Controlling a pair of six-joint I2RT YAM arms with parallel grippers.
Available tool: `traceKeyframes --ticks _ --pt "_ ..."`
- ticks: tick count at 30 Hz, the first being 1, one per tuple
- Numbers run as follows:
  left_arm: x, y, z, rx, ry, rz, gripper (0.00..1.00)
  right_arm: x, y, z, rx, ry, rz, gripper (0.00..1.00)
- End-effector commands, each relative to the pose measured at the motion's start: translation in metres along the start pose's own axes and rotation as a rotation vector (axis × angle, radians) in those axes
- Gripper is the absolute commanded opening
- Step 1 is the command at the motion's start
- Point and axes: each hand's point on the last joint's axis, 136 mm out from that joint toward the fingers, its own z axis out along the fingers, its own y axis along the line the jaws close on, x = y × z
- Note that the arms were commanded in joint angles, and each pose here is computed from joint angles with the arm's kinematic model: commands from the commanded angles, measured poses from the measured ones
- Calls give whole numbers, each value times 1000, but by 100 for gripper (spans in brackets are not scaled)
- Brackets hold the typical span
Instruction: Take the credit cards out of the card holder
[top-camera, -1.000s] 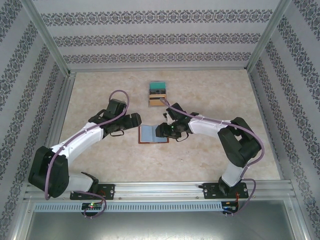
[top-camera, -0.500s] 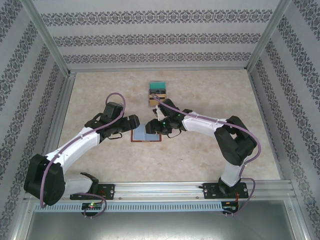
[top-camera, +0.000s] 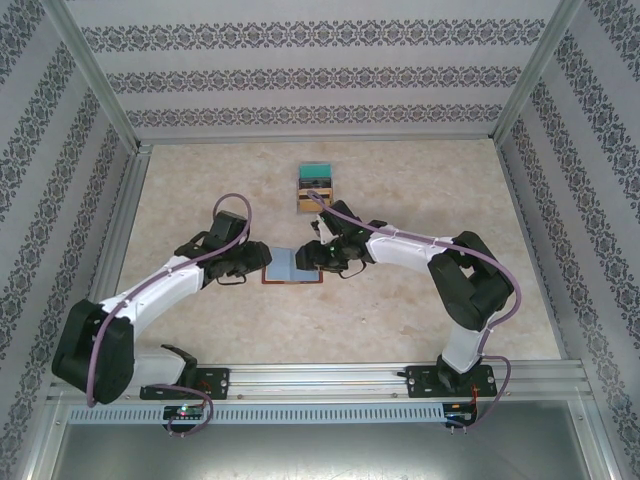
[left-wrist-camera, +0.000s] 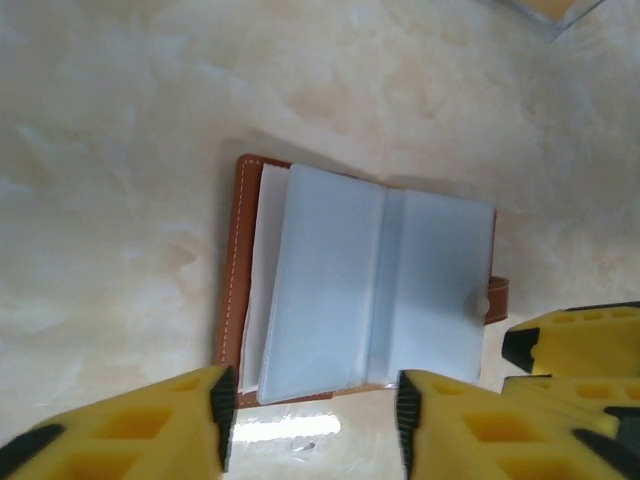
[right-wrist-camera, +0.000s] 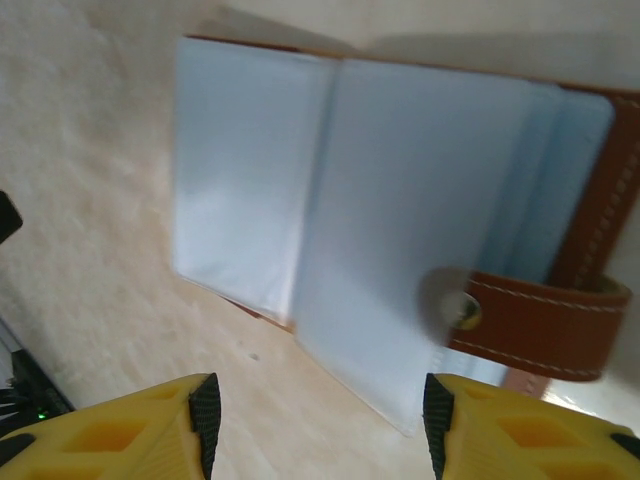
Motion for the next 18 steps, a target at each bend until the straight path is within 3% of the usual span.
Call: traceKeyframes --ticks 1,11,18 --pt "3 3 13 19 23 -35 25 -1 -6 4 11 1 21 59" --pt "16 20 47 -24 88 -65 23 0 -8 20 10 35 29 59" --pt "26 26 54 -34 122 -78 22 -12 28 22 -67 35 -32 57"
